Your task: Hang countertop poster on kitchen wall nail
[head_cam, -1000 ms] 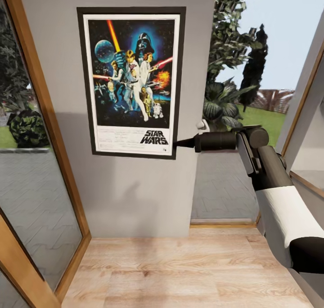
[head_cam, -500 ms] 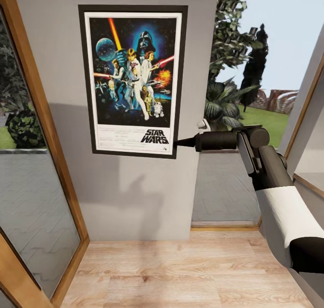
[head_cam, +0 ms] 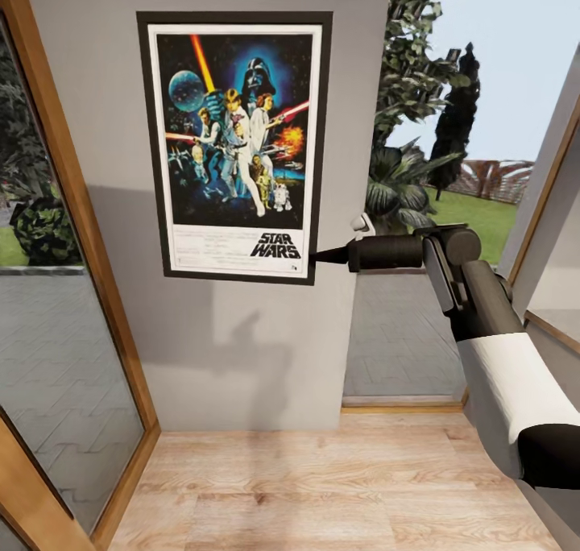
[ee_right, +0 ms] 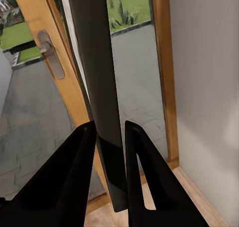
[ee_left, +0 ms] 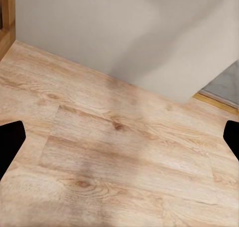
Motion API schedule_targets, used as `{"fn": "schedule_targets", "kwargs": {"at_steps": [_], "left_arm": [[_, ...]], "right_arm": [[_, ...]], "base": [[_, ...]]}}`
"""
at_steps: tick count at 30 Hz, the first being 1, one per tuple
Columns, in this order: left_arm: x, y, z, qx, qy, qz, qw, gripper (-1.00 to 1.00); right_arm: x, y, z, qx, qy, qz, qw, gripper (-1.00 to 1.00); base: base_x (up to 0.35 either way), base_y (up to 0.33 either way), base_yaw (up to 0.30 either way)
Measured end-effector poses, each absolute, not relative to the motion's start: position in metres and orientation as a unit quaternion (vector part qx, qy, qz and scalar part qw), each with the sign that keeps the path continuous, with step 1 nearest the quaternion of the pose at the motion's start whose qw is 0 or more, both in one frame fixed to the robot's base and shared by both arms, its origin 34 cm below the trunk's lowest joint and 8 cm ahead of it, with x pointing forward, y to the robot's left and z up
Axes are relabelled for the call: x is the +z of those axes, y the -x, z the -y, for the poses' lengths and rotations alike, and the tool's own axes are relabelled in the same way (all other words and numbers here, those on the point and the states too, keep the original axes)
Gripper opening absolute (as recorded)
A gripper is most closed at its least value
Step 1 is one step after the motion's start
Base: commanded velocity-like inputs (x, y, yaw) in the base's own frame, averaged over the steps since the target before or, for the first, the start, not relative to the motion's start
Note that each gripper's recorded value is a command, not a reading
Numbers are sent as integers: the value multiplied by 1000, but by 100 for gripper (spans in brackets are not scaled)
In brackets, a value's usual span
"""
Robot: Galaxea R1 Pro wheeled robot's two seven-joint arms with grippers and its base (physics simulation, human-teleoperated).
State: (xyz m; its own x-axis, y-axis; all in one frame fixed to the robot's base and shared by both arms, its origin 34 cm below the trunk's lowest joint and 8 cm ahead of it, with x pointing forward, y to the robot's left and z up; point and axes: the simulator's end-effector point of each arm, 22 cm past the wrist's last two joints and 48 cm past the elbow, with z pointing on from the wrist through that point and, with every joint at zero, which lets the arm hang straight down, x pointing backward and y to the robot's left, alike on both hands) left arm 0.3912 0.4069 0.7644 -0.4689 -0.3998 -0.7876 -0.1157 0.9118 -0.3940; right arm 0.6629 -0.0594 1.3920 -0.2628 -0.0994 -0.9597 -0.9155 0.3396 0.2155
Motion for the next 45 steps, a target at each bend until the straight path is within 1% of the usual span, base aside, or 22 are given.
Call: {"fn": "schedule_targets", "kwargs": {"at_steps": [27, 33, 45], "left_arm": [[765, -391, -407, -144, 152, -845, 492, 100], [765, -391, -408, -144, 152, -845, 493, 100], [765, -391, -408, -144, 152, -844, 493, 100]], "right_arm": [[1391, -663, 59, 428, 381, -669, 473, -100], [1391, -663, 59, 428, 381, -669, 473, -100], [1391, -663, 59, 428, 381, -669, 474, -100]], "base": [[4, 1, 0], [193, 97, 0], [288, 157, 0]]}}
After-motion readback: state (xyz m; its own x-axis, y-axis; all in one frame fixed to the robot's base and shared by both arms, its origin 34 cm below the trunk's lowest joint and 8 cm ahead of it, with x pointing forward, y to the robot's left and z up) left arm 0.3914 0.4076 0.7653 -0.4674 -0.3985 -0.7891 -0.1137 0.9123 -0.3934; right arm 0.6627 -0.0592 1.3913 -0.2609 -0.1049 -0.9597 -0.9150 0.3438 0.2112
